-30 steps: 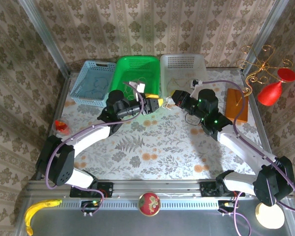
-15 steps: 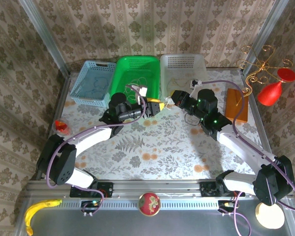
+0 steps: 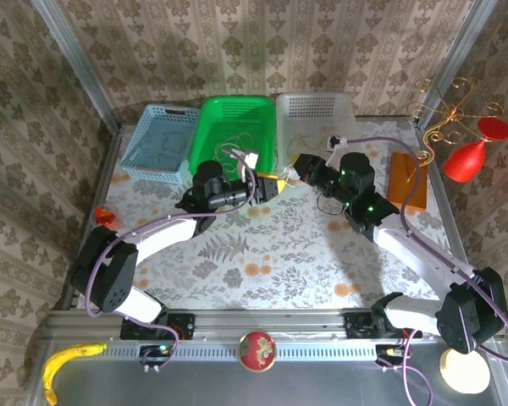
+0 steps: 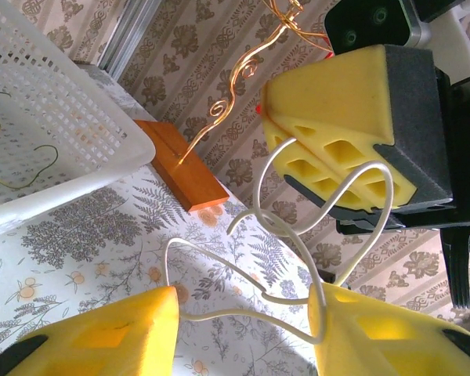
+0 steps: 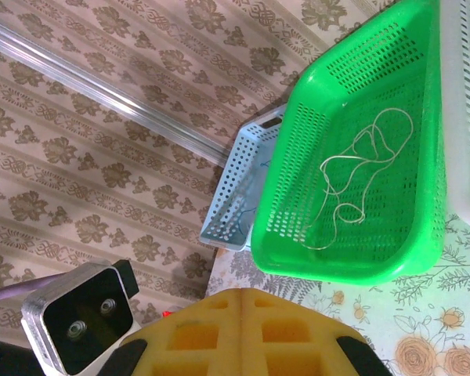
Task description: Untangle the cables
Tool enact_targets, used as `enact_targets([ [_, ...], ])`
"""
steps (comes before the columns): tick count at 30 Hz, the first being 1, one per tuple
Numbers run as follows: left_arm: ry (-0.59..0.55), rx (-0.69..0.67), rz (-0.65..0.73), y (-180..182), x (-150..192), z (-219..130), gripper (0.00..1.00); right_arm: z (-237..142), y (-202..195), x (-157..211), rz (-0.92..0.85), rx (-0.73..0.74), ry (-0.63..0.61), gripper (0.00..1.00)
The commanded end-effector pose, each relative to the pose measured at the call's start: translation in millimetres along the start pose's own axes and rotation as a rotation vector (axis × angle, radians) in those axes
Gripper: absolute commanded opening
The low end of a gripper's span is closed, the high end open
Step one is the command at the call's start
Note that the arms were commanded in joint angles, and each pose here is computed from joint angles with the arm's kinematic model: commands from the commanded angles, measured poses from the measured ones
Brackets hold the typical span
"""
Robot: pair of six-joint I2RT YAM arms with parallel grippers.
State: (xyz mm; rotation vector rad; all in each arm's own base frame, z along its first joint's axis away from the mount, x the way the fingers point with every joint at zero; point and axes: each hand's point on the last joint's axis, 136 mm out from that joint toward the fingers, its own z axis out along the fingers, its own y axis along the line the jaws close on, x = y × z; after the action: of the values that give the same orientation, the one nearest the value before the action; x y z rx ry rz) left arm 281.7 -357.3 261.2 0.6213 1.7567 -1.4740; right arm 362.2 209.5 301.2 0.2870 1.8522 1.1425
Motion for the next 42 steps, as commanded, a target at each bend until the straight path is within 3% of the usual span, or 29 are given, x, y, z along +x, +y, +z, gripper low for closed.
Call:
enact_targets([
  [1,-0.035,0.033,0.053,-11.2,-16.6,4.4,0.42,-1.1,18.8,-11.6,-0.009,-0.046,-0.038,0.00],
  [4,-0.046,0.029,0.059,-11.0,-19.3,4.9,0.33,-2.1,17.3,-10.2,-0.007,-0.045,-0.037,0.00],
  [9,-0.056,0.023,0.065,-9.9,-22.5,4.8,0.00,-5.0,13.3,-8.6,-0.010,-0.031,-0.038,0.00],
  [23,-0.149,-0.072,0.046,11.6,-38.9,-35.1,0.00,-63.3,-88.5,-46.2,0.003,0.285,-0.227,0.00],
  [29,-0.240,-0.148,0.082,21.3,-70.9,-63.7,0.00,-63.4,-116.2,-23.8,0.020,0.338,-0.181,0.00],
  [36,-0.332,-0.232,0.161,36.6,-135.7,-100.8,0.00,-52.6,-126.6,22.0,0.036,0.302,-0.056,0.00],
  [39,-0.335,-0.243,0.192,41.8,-158.3,-104.5,0.00,-45.8,-116.2,32.9,0.018,0.263,0.003,0.43],
  [40,-0.320,-0.228,0.199,42.2,-162.9,-103.4,0.00,-44.6,-113.3,33.9,0.012,0.254,0.014,0.53],
  [42,-0.306,-0.232,0.211,49.0,-173.0,-102.7,0.00,-43.9,-109.4,33.3,0.004,0.247,0.024,0.64],
])
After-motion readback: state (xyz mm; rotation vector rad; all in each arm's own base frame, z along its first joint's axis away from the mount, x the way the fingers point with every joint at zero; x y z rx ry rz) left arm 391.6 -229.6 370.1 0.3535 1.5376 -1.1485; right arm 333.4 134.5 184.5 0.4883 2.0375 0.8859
